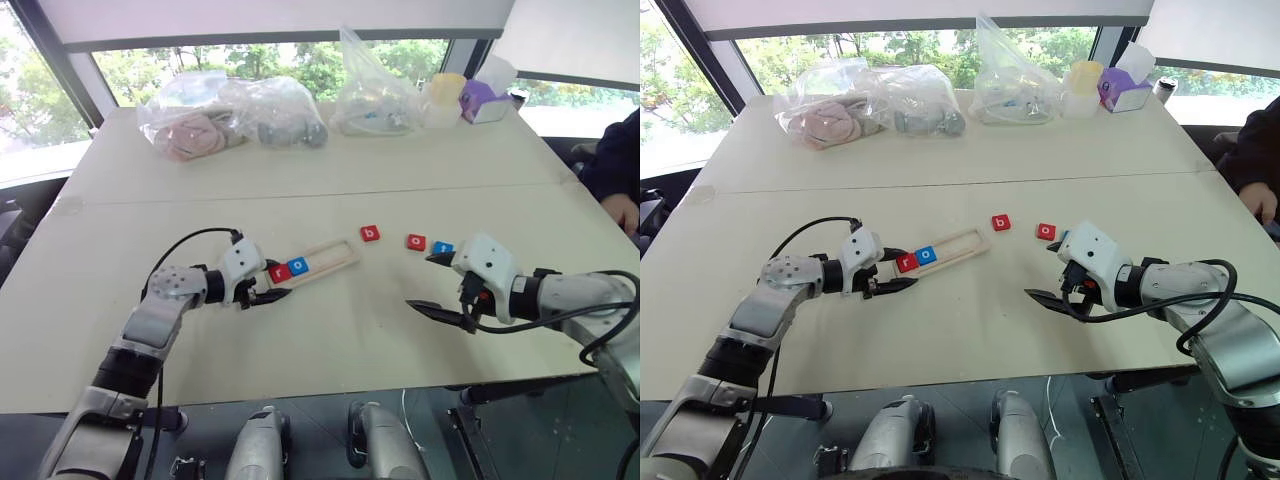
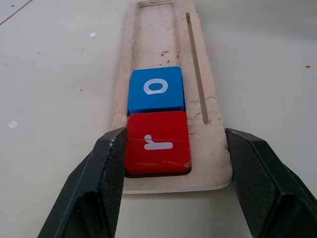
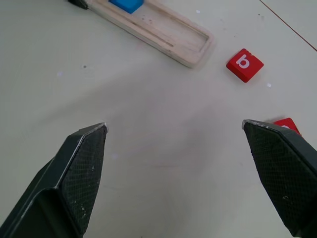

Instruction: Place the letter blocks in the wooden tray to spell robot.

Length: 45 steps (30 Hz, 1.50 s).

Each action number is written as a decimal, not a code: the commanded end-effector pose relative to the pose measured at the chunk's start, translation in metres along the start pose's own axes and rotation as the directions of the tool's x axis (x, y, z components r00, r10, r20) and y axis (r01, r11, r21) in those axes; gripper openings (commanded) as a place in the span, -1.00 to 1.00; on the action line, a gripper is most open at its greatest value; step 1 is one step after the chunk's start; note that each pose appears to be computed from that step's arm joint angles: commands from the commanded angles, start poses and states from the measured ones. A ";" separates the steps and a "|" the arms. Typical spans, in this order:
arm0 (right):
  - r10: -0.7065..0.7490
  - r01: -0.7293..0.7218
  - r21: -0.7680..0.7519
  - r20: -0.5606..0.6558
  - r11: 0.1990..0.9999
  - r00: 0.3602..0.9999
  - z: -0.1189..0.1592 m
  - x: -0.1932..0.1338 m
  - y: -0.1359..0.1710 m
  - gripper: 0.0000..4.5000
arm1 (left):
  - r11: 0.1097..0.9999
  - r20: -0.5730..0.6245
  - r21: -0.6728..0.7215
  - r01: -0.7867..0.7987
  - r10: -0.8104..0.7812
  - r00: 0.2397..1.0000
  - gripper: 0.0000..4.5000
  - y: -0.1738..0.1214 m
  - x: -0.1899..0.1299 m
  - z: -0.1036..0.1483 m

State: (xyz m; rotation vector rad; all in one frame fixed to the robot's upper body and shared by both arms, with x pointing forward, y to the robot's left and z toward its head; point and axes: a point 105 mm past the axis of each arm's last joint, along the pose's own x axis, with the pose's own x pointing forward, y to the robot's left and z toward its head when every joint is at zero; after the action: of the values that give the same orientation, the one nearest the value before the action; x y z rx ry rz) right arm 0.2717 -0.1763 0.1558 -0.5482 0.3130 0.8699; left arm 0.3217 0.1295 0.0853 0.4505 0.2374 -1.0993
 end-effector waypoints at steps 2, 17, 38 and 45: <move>-0.006 0.008 -0.048 0.044 0.999 0.999 0.013 0.000 -0.001 1.00 | 0.981 -0.005 0.003 0.193 -0.193 0.981 0.10 -0.038 0.000 -0.003; 0.013 -0.009 -0.057 0.060 0.998 0.998 0.018 0.007 0.002 1.00 | 0.932 -0.055 0.151 0.331 -0.326 0.944 0.10 -0.066 -0.005 -0.008; 0.020 -0.016 -0.067 0.057 0.998 0.998 0.018 0.009 0.001 1.00 | 0.948 -0.041 0.110 0.297 -0.295 0.955 0.98 -0.073 -0.007 -0.025; -0.053 0.053 0.002 0.141 0.999 0.989 0.029 0.023 -0.012 1.00 | 0.973 0.028 0.112 0.204 -0.208 0.978 0.98 -0.060 -0.016 -0.008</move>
State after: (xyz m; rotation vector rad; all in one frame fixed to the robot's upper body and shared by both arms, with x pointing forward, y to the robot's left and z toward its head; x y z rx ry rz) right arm 0.2917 -0.1539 0.1647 -0.4930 0.2070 0.8760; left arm 0.2593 0.1146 0.0730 0.5224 0.1543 -1.3720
